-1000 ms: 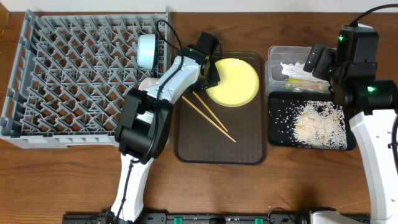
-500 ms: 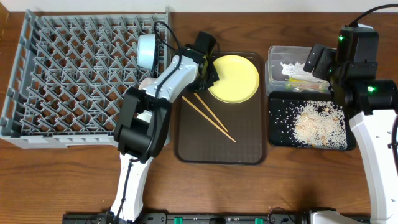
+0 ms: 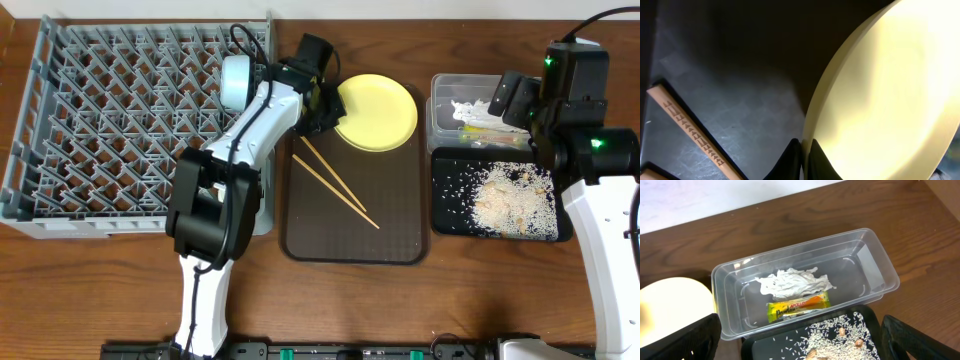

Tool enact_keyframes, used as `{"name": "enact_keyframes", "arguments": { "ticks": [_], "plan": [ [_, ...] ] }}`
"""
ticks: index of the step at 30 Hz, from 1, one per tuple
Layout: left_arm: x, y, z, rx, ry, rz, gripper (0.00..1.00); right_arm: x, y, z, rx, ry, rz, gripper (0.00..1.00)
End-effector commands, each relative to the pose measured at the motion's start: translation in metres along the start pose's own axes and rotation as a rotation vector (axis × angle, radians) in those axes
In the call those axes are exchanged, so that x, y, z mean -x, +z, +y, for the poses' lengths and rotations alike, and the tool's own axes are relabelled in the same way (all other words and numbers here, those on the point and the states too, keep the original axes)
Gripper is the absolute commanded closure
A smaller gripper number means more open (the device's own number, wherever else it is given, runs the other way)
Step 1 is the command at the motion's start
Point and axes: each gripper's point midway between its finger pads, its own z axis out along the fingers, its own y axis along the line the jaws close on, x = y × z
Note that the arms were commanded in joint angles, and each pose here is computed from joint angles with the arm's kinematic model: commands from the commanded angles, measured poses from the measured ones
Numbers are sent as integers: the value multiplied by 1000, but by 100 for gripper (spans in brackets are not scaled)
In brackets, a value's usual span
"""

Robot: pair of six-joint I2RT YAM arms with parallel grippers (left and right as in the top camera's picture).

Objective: Sort waste into correct bins and load items into the dishwasher
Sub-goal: 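Lift the yellow plate and carry it left to the dish rack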

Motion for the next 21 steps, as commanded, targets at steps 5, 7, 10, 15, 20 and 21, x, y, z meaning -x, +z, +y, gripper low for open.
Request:
{"name": "enact_keyframes", "arguments": {
  "ticks": [5,7,10,15,20,21],
  "plan": [
    [3,-22,-15,-180,51,68,92,-1,-1,-8,-27,14,4,1],
    [9,-33,-16,-202,68,52,93,-1,-1,-8,-27,14,4,1],
    [17,-55,-20,-224,122,4,93,-1,-1,-8,-27,14,4,1],
    [32,-106,-28,-251,206,-114,92,-1,-1,-8,-27,14,4,1],
    [45,-158,-23,-261,246,-218,93,-1,-1,-8,-26,14,4,1],
    [48,-168,-19,-259,247,-237,93,-1,-1,-8,-26,14,4,1]
  ]
}}
